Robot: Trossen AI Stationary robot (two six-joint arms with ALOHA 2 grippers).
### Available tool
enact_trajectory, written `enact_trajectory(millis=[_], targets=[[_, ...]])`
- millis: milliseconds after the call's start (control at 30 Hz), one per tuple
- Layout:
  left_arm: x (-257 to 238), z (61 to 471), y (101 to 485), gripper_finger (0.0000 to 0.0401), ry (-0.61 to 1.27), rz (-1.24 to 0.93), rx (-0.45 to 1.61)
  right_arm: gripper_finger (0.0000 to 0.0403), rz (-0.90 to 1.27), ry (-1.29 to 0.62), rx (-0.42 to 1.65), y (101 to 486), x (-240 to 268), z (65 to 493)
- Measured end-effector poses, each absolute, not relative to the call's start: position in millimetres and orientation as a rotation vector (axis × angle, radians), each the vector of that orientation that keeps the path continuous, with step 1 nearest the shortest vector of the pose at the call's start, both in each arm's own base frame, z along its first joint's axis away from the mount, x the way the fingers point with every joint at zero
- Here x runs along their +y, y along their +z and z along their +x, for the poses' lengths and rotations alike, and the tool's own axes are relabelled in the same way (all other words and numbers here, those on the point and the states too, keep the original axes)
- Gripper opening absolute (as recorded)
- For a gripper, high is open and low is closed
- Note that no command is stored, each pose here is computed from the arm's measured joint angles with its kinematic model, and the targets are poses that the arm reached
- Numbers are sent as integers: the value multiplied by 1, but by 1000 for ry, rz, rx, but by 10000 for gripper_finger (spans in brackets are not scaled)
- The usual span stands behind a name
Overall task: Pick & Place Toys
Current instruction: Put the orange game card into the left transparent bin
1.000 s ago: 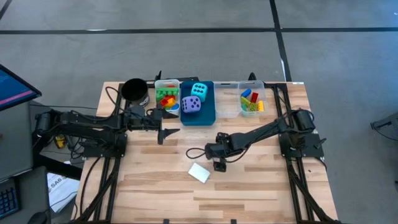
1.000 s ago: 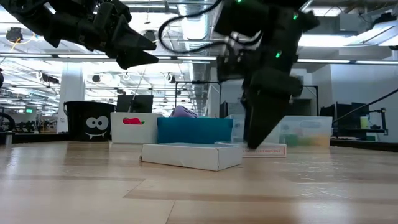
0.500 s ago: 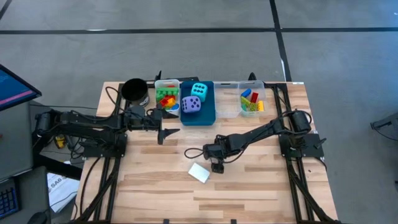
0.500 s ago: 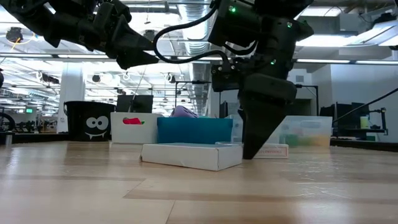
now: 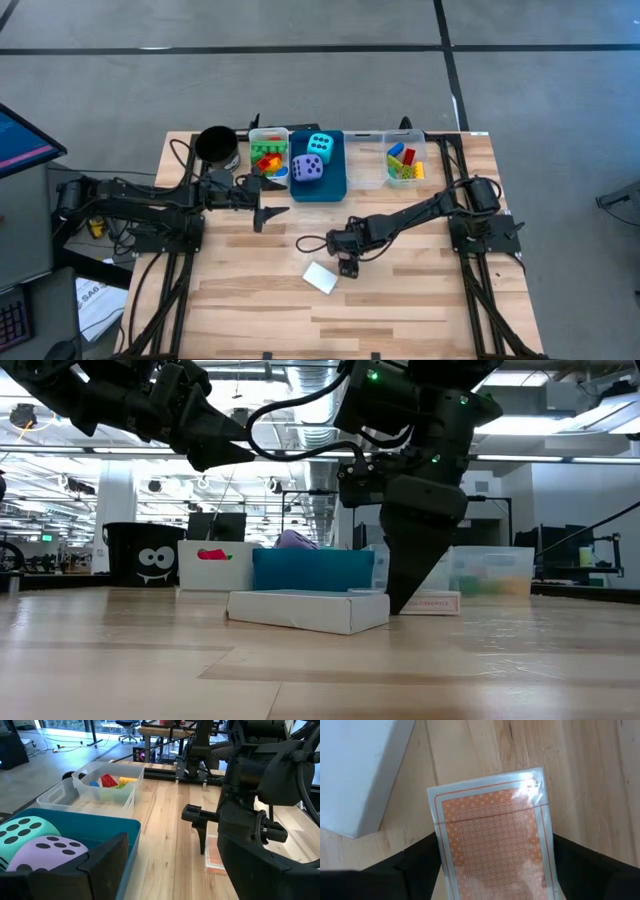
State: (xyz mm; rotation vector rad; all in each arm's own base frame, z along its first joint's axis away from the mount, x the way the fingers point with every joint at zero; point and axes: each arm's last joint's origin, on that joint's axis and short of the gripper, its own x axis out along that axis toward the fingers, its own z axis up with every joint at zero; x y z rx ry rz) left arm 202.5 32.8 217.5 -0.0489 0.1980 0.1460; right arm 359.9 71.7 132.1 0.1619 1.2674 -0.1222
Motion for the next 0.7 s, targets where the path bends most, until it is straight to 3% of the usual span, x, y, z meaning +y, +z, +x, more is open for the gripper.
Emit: enact_trajectory(millis=[367,700], targets=[[33,203,217,298,146,-49,198,334,173,-147,1252,132,72,361],[33,203,219,298,147,-20,182,311,150,-111,1207,133,71,365]])
